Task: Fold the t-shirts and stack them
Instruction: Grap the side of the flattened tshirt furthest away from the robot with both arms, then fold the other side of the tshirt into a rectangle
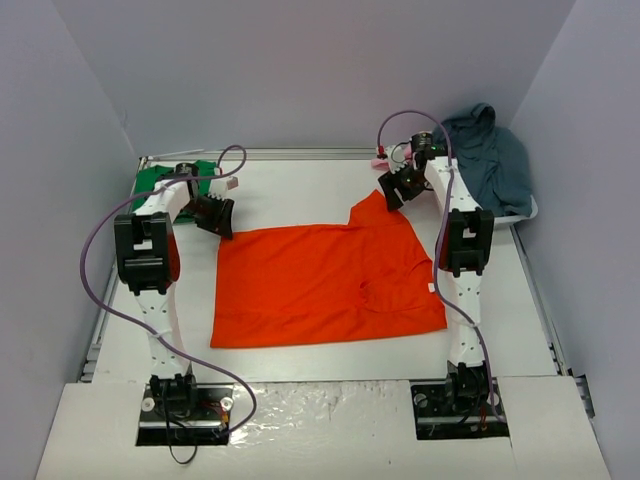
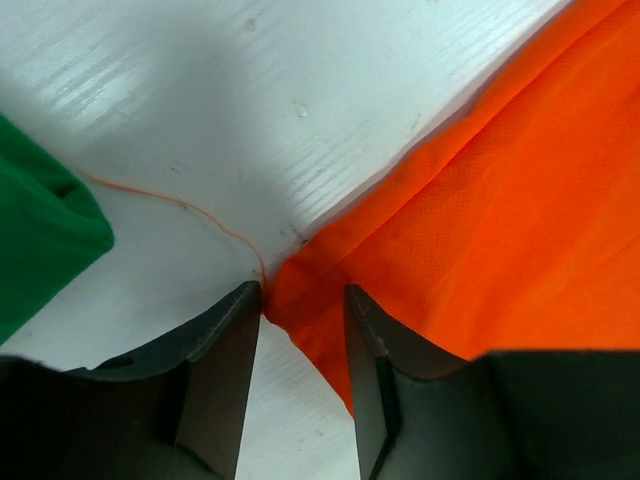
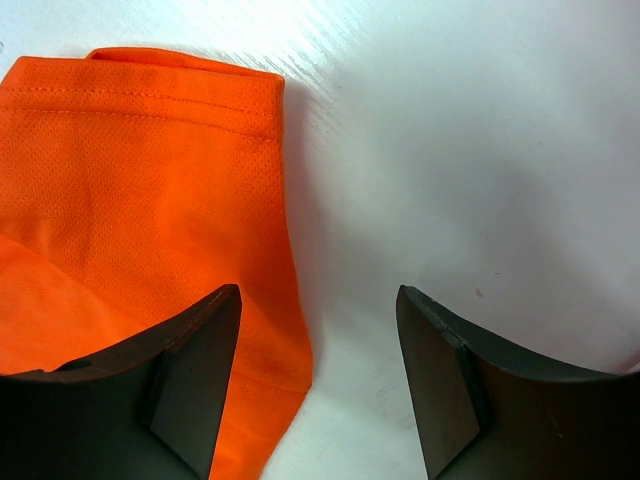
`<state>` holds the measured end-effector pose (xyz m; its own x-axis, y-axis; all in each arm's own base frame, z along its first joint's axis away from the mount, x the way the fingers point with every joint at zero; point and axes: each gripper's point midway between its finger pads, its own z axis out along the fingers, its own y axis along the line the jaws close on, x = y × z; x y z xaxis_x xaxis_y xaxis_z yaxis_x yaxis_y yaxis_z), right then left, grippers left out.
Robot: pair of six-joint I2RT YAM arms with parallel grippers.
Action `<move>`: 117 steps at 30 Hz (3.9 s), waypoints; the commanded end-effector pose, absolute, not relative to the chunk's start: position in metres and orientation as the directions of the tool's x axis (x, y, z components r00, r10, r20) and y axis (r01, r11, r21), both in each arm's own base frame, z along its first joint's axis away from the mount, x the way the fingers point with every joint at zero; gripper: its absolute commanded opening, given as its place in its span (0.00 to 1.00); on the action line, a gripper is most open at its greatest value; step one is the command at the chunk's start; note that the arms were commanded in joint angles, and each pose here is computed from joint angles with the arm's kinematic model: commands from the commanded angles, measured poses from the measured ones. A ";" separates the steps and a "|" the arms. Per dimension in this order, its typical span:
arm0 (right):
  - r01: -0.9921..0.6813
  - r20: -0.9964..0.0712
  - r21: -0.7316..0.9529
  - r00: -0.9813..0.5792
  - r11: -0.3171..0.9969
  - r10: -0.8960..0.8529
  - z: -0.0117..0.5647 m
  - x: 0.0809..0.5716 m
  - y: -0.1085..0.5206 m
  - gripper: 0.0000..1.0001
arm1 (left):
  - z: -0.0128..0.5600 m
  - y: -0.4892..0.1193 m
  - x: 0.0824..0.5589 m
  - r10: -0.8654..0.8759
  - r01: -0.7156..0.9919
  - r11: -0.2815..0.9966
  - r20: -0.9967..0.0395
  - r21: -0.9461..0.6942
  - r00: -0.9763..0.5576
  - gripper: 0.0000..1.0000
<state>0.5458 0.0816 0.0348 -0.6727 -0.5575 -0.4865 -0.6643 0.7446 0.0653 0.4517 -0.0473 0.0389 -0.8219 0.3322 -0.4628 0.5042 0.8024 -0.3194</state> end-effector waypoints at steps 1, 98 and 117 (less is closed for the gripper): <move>-0.661 -0.479 0.083 -0.683 0.746 -0.551 0.039 0.540 0.083 0.60 | 0.048 -0.037 0.454 0.363 0.511 0.814 -0.446 -0.275 -0.818 0.37; -0.664 -0.672 0.067 -0.581 0.745 -0.458 0.175 0.461 0.113 0.00 | 0.147 -0.048 0.385 0.392 0.581 0.805 -0.631 -0.117 -0.670 0.02; -0.675 -0.626 0.070 -0.603 0.734 -0.494 0.174 0.398 0.107 0.00 | 0.139 -0.047 0.340 0.438 0.609 0.788 -0.617 -0.086 -0.654 0.02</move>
